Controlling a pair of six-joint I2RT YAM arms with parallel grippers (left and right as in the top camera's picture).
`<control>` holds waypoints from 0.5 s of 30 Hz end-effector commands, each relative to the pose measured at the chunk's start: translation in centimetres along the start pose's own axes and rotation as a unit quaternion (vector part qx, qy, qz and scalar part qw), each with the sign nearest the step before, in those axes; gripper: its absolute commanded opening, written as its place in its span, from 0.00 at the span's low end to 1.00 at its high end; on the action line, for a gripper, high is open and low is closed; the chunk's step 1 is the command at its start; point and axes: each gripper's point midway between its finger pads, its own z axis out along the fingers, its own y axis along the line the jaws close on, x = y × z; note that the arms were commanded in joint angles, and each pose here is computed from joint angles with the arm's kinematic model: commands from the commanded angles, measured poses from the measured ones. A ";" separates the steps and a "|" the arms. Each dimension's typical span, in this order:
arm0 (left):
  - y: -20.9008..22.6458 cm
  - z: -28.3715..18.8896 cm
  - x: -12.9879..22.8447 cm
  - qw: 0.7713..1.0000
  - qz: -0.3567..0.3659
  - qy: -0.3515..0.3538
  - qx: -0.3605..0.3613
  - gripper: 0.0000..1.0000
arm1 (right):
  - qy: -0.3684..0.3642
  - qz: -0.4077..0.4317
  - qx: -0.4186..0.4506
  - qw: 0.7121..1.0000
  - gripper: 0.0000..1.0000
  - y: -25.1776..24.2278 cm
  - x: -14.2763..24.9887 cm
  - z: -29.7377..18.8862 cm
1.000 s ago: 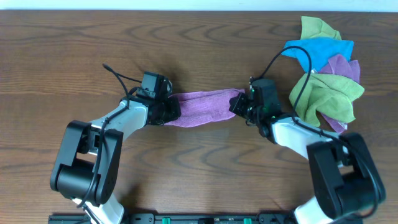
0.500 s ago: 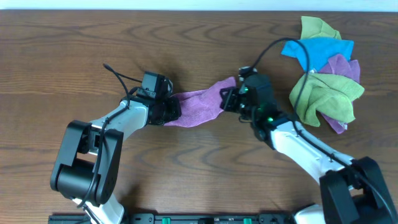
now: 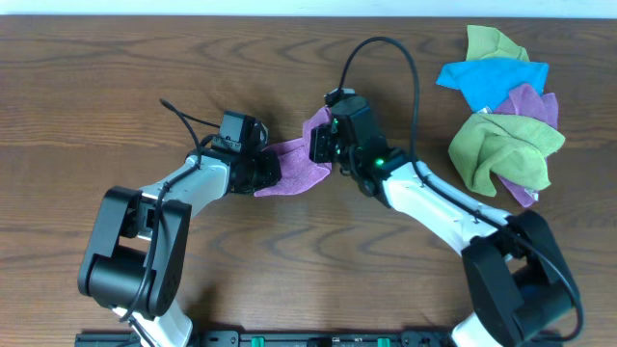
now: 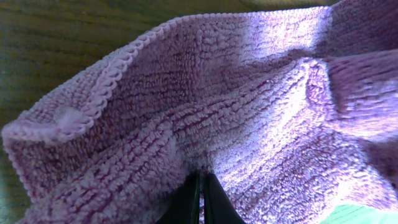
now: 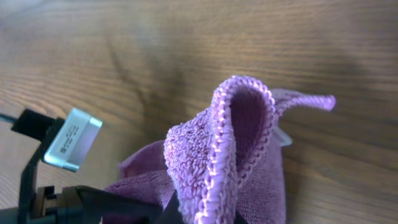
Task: Fold the cloth
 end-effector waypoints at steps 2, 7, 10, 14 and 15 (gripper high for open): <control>-0.6 -0.2 -1.2 1.000 0.011 -0.007 0.008 0.06 | 0.002 -0.035 -0.009 0.999 0.01 1.8 0.4 0.5; -0.9 -1.4 -2.2 1.000 0.007 -0.021 0.022 0.06 | 0.012 -0.048 -0.009 0.999 0.01 2.4 1.5 1.0; -1.0 -2.3 -2.8 0.999 0.004 -0.031 0.025 0.06 | 0.020 -0.053 -0.005 0.998 0.01 2.4 2.3 1.6; -0.7 -4.4 -3.8 0.998 -0.003 -0.056 0.023 0.06 | 0.033 -0.058 -0.003 0.998 0.01 2.5 3.4 2.3; -0.7 -5.0 -4.0 0.998 -0.005 -0.062 0.023 0.06 | 0.034 -0.059 -0.004 0.998 0.01 2.6 3.6 2.4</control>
